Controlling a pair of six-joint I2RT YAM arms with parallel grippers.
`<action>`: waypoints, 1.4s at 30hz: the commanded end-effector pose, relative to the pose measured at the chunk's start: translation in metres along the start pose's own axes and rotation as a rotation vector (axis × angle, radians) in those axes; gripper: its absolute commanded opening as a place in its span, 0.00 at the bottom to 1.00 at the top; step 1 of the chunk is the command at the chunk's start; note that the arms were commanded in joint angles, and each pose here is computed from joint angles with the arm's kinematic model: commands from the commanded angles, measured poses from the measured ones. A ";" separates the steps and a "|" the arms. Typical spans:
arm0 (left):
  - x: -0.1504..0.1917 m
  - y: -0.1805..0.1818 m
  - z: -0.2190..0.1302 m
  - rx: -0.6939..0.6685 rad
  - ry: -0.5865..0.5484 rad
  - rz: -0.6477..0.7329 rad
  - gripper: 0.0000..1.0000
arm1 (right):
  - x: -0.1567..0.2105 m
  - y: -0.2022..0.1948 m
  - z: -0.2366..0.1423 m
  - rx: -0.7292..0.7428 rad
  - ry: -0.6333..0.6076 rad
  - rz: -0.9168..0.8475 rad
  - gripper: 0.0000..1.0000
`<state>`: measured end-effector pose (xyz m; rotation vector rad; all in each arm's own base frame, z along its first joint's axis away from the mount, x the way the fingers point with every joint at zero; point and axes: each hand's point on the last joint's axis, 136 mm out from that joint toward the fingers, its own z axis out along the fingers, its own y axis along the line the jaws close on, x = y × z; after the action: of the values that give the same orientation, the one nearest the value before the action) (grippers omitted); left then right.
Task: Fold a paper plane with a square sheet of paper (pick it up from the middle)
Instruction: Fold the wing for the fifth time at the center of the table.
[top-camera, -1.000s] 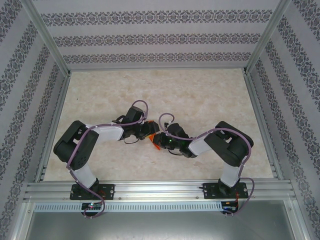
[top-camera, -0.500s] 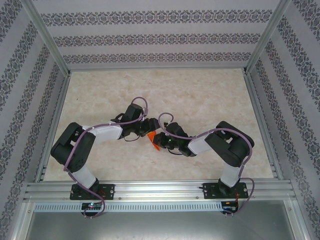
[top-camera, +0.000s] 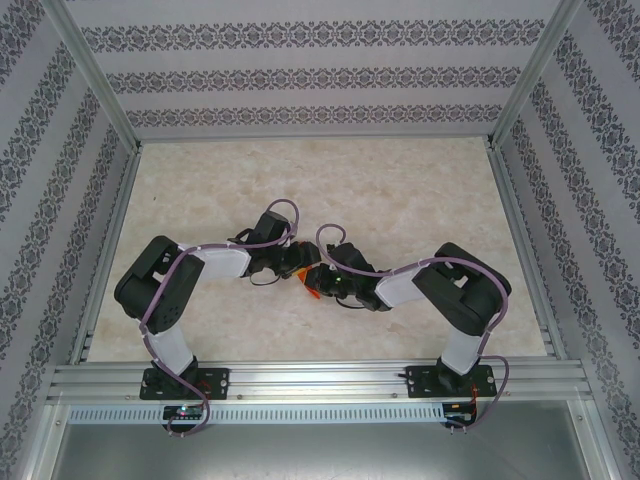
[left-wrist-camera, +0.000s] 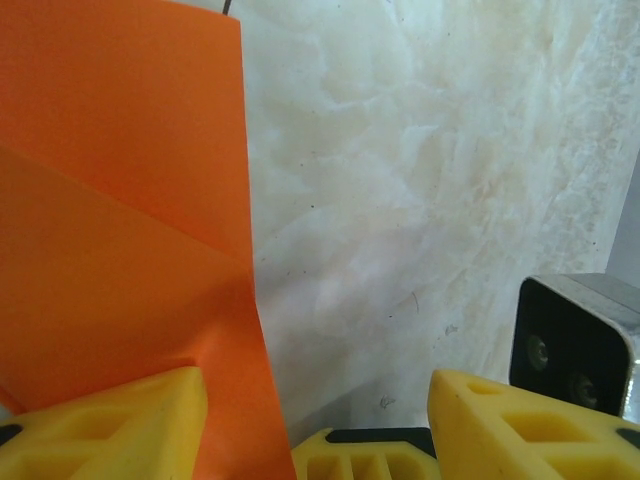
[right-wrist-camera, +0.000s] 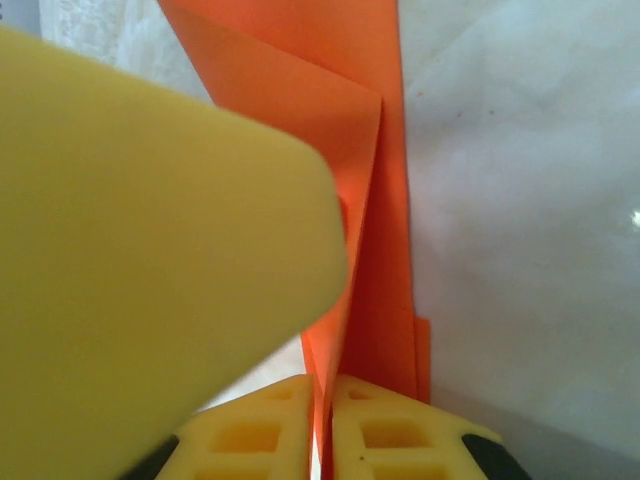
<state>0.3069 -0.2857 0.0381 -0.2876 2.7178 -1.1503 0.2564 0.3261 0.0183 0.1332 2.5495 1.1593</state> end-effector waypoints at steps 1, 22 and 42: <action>-0.002 0.012 0.004 -0.028 0.004 0.017 0.62 | 0.018 -0.048 -0.011 0.200 0.045 0.015 0.15; 0.005 0.018 0.004 -0.038 0.029 0.028 0.62 | 0.015 -0.012 -0.023 0.179 0.109 -0.061 0.10; 0.011 0.023 0.004 -0.044 0.045 0.014 0.61 | 0.017 0.008 -0.022 0.126 0.142 -0.091 0.17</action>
<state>0.3050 -0.2864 0.0382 -0.2321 2.7182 -1.1582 0.2326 0.3090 0.0198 0.0195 2.7519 0.9722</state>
